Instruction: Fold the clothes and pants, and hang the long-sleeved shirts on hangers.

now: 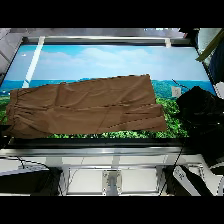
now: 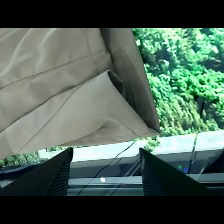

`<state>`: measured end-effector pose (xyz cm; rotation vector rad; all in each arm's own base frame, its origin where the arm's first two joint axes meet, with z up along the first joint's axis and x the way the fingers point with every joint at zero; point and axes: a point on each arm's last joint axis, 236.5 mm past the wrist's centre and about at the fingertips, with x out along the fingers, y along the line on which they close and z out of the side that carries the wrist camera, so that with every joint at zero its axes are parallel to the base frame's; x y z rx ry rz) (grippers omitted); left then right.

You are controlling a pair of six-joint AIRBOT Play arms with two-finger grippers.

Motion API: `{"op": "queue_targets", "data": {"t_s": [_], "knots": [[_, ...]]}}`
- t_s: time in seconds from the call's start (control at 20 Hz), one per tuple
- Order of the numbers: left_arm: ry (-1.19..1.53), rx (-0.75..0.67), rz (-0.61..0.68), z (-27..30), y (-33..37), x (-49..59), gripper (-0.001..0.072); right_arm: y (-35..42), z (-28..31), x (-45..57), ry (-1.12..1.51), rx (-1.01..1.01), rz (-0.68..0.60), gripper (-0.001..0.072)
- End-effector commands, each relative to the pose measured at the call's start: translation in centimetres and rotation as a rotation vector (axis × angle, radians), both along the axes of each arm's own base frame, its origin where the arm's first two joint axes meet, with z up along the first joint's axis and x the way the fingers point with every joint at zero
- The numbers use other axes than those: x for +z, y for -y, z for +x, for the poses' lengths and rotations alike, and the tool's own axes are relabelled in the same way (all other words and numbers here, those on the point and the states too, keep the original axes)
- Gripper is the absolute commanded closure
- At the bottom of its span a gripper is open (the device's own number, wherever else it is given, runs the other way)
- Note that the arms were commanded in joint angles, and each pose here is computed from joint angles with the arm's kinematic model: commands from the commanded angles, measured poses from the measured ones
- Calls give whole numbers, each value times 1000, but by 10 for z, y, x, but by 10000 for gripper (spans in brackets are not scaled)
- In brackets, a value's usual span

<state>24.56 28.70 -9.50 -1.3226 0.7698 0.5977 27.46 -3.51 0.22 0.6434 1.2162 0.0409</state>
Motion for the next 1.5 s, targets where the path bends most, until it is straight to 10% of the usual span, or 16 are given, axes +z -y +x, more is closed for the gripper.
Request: {"op": "queue_targets", "data": {"t_s": [0.0,0.05,0.1,1.2,1.35,1.45], "knots": [[18,6,12,16,0,-1,402,0,0,0,-3,-2,2,224],[19,-2,17,18,0,0,631,0,0,0,-3,-1,1,224],[21,-15,27,18,0,1,690,0,-1,0,-4,-1,0,224],[74,-97,95,21,15,51,689,-49,34,-102,-56,179,46,226],[77,-107,82,21,19,52,689,-60,20,-86,-88,262,83,687],[82,-124,66,21,24,53,689,-60,8,-62,-101,356,64,695]]}}
